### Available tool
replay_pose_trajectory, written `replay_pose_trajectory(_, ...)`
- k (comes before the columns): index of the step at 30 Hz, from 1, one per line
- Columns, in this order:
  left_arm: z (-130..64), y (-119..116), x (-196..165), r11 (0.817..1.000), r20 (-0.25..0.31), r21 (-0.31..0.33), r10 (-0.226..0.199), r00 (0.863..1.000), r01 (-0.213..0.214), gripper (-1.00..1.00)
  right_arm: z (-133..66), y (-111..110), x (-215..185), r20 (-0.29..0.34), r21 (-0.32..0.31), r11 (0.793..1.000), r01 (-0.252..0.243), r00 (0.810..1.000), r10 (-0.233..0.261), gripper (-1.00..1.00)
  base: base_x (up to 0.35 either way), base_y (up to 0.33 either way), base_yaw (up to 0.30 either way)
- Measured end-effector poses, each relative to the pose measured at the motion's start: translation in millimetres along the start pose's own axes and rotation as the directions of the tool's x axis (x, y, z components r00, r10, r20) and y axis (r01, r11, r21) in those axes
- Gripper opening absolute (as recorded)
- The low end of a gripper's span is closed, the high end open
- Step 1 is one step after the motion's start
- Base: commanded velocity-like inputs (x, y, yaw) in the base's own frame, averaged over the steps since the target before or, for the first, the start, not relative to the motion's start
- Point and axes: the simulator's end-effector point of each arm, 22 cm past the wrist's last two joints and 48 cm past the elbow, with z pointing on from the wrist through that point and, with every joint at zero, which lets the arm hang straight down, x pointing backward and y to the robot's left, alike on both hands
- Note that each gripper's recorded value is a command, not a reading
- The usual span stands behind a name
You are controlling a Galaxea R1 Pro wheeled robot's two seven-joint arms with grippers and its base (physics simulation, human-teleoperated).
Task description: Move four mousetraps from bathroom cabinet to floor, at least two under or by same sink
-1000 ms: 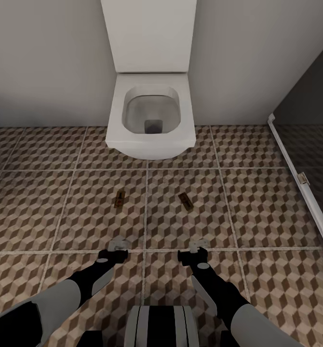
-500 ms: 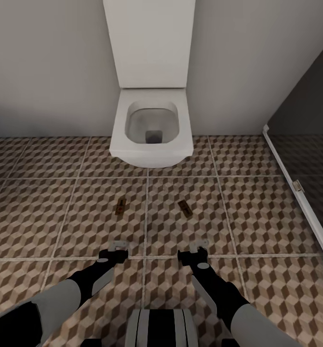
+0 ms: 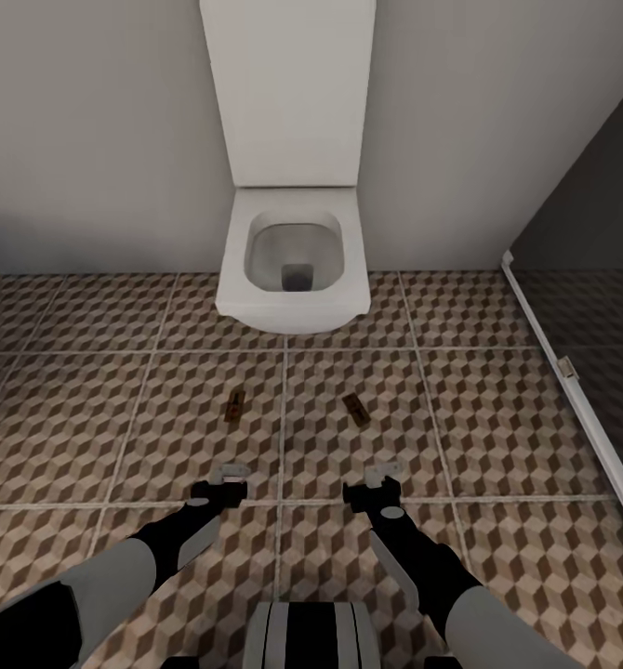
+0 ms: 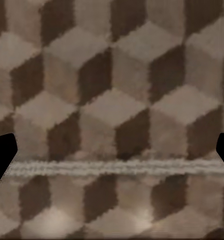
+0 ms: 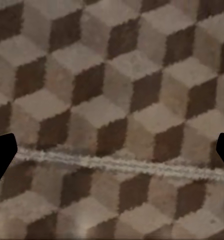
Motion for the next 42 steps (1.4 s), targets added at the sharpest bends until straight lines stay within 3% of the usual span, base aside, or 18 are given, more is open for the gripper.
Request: replay_pose_trajectory(42,-93.6,7.4,-82.9,1.0,0.052,0.005,-0.004,0.999,0.004,1.0,-88.1,-8.6,-87.2,0.051,0.006,1.0,0.0,0.999,0.0,1.0,0.0,0.0,0.0)
